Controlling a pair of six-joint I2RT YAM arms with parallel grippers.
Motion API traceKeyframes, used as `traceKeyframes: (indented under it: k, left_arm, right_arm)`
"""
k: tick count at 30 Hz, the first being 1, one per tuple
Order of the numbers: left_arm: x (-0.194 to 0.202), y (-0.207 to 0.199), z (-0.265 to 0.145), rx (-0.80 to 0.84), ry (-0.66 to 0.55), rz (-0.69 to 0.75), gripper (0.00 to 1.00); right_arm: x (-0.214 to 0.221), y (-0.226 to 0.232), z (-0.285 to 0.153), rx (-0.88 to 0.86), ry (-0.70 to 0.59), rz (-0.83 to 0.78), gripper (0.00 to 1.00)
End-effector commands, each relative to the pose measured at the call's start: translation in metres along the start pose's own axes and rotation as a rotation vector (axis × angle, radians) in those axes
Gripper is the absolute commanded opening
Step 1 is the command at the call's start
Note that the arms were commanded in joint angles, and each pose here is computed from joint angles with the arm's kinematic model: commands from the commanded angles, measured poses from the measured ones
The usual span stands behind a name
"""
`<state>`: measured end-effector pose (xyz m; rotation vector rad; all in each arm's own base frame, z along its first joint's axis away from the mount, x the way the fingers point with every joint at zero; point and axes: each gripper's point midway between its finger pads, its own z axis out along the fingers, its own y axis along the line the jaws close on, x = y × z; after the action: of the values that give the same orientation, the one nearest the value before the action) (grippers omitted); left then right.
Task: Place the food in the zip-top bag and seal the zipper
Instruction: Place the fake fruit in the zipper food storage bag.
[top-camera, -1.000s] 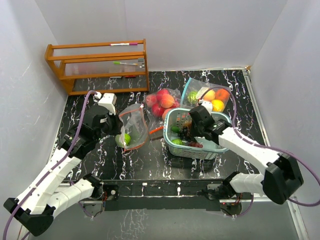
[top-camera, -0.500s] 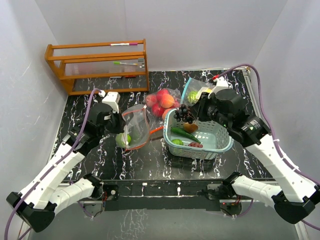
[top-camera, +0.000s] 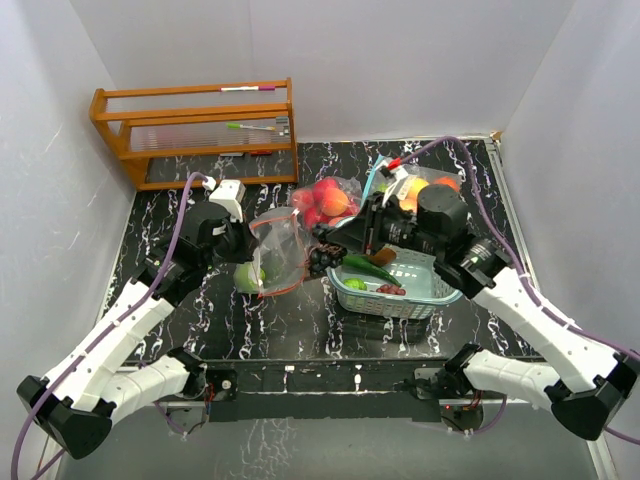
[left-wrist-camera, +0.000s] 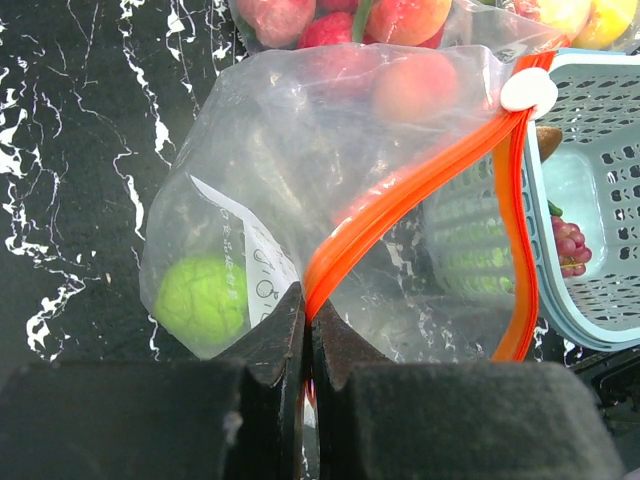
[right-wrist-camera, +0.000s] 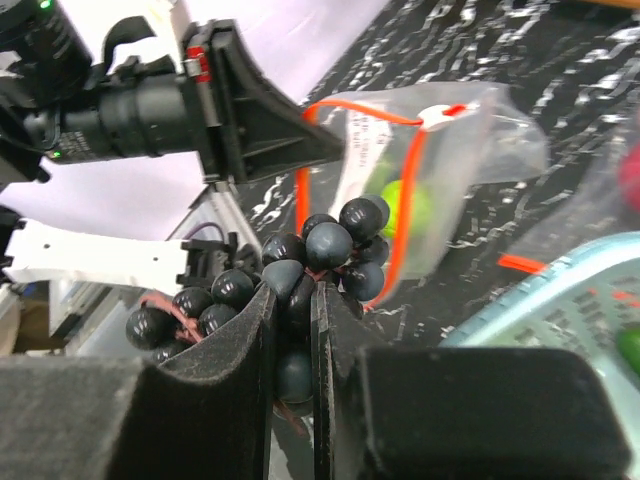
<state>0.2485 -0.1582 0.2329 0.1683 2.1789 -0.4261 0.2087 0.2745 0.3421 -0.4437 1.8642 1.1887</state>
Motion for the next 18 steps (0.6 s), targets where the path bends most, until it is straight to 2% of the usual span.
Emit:
traceKeyframes:
  k: [1,5,9,14,16,18]
  left_arm:
    - [-0.016,-0.009,-0.006,0.037,-0.045,-0.018,0.0]
    - [-0.013,-0.011,-0.004,0.052,-0.039,-0.03,0.0]
    - [-0.013,-0.013,-0.006,0.065,-0.04,-0.035,0.0]
    - [-0.017,-0.016,-0.012,0.078,-0.046,-0.036,0.0]
    - [-0.019,-0.018,-0.015,0.087,-0.056,-0.036,0.0]
    - [-0.019,-0.018,-0.016,0.09,-0.056,-0.036,0.0]
  right_arm:
    - [-0.023,0.05,0.016,-0.22,-0.108,-0.047,0.08]
    - [-0.016,0.048,0.043,-0.197,-0.114,-0.04,0.08]
    - [-0.001,0.047,0.073,-0.187,-0.066,-0.041,0.08]
    - [0.018,0.02,0.098,-0.033,-0.02,-0.056,0.08]
    - [0.023,0.008,0.105,0.011,-0.022,-0.056,0.12]
    - [0.027,-0.001,0.113,0.043,-0.013,-0.063,0.26]
